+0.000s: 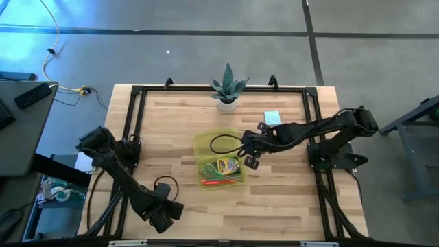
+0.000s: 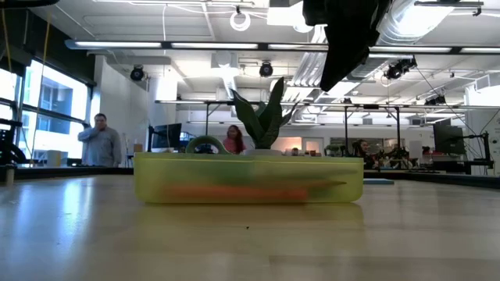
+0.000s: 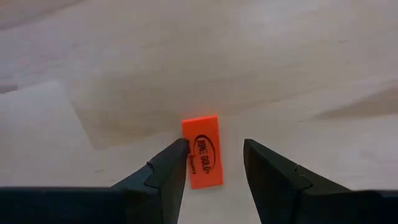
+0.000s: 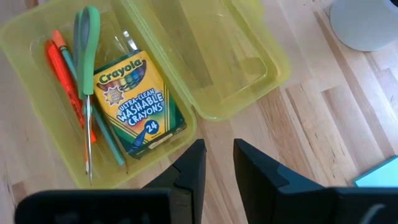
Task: Pack school essentials
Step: Put the orange eraser into the yellow school supply box
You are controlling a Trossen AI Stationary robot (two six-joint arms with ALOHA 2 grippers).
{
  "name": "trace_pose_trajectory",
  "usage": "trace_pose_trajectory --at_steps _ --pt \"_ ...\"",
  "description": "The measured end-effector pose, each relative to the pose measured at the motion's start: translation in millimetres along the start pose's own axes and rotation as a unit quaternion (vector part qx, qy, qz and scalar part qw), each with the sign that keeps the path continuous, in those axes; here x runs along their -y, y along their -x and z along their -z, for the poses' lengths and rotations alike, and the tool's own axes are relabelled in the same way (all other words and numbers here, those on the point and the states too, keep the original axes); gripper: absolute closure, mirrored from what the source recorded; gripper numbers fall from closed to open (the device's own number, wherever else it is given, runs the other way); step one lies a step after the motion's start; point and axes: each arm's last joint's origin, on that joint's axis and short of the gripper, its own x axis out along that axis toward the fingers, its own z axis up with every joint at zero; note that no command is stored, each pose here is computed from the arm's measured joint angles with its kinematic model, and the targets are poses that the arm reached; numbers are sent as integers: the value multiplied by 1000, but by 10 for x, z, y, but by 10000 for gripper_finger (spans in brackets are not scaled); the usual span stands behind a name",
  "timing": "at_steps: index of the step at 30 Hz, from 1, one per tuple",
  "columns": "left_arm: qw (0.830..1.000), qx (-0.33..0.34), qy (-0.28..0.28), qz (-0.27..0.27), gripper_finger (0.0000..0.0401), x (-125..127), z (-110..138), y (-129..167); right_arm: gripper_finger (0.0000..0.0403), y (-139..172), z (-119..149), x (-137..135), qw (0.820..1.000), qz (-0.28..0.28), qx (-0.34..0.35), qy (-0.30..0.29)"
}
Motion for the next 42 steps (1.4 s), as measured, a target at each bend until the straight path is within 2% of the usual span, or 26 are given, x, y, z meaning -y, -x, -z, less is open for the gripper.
trace_pose_trajectory --at_steps 11,18,24,35,42 --pt "1000 6 5 -16 262 -15 -1 -43 328 0 1 0 1000 0 -1 1" --pt "999 2 9 -51 270 -9 35 -196 328 3 6 -4 1000 -1 -2 2" --pt "999 9 1 -54 276 -13 36 -216 328 3 7 -3 1000 -1 -3 3" --pt "998 30 -38 -37 338 4 34 -213 328 2 56 40 999 14 -31 13" --pt "997 40 -66 -27 327 55 55 -170 328 30 76 59 999 18 -38 16"
